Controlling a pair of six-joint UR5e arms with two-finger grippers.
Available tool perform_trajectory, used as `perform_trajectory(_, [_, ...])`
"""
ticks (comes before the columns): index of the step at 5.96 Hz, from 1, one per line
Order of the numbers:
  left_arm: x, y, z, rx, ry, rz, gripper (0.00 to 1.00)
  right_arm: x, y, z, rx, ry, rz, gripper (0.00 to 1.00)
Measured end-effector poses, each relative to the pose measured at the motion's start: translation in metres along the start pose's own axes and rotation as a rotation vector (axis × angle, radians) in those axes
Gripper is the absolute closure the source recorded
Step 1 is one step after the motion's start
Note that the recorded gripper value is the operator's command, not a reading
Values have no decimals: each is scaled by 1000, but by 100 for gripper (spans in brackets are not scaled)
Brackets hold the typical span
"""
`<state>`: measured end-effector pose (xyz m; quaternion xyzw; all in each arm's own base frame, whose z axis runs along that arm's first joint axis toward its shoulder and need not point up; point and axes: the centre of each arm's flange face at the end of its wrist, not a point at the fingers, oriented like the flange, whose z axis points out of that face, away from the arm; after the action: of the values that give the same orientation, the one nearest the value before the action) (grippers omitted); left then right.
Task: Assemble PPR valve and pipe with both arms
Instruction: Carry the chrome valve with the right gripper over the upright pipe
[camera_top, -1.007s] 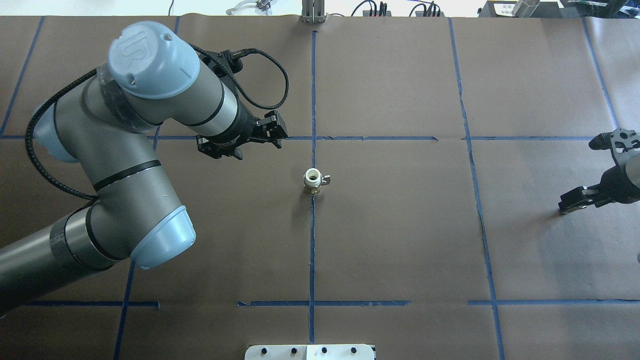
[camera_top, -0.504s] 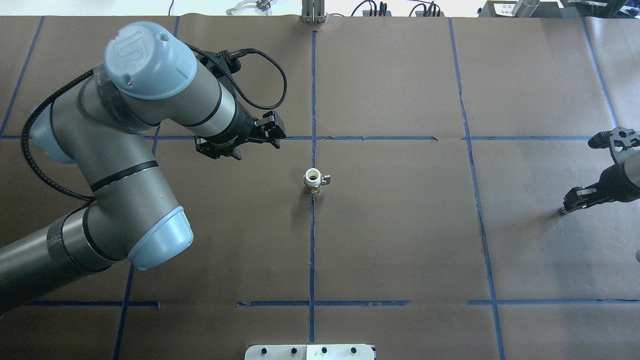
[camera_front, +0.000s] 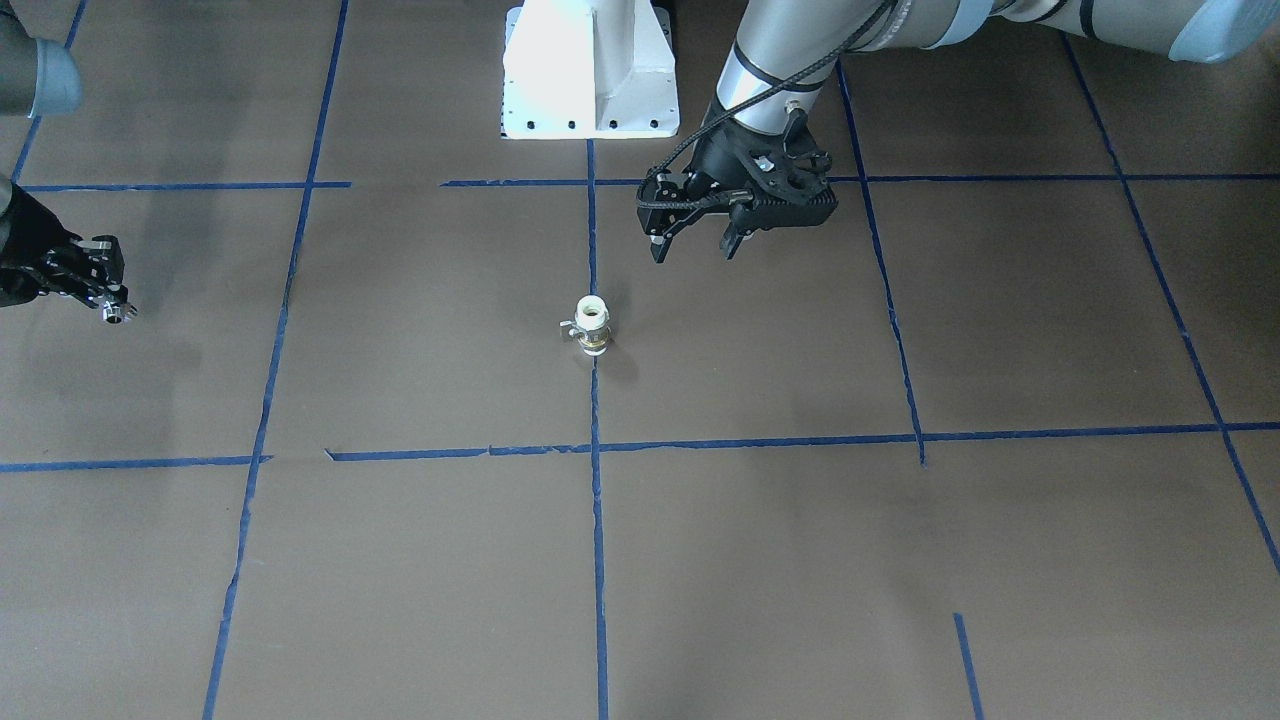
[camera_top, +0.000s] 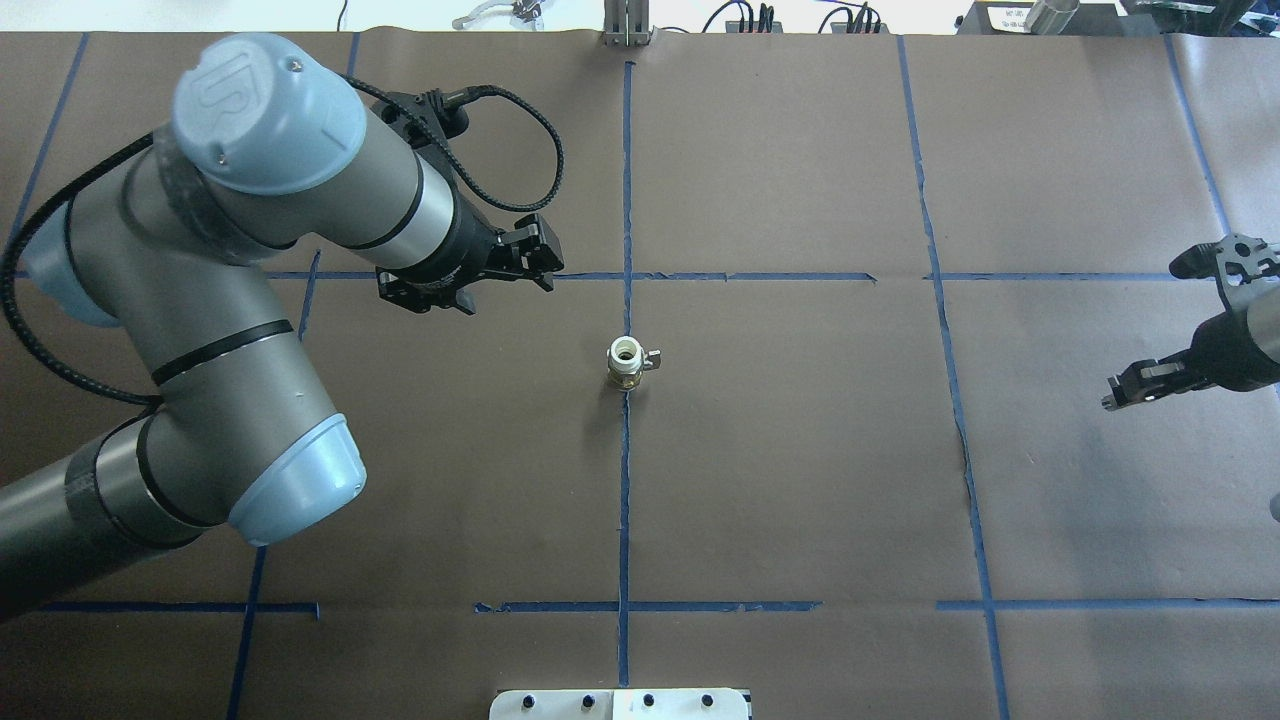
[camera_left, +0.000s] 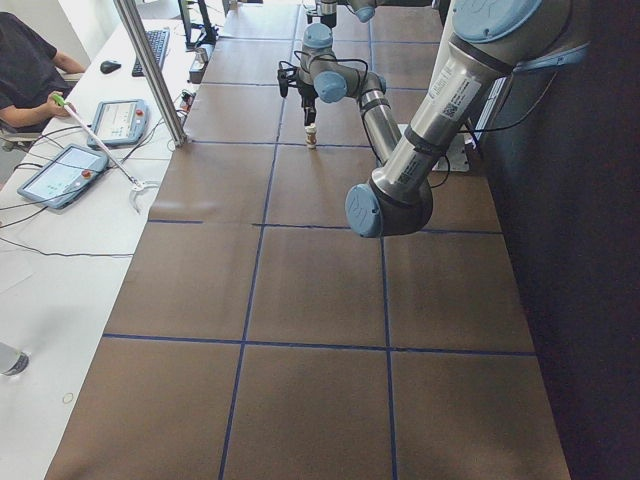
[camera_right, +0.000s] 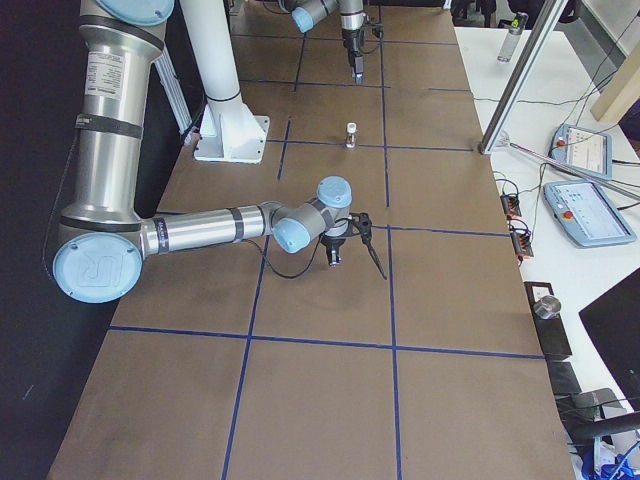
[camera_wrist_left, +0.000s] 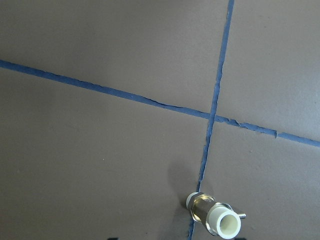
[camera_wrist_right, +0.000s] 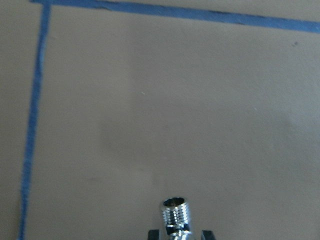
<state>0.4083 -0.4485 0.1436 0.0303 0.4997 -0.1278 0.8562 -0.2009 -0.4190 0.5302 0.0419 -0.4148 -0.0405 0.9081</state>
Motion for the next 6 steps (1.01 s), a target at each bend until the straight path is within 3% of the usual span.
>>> perform_trajectory(2, [-35, 8, -18, 8, 4, 2, 18, -128, -34, -35, 58, -149, 164, 100])
perform_trajectory(3, [-51, 9, -17, 7, -11, -3, 16, -219, -50, -43, 36, -202, 258, 100])
perform_trajectory(6, [-74, 10, -8, -1, -48, -17, 15, -458, -85, -46, 14, -129, 435, 100])
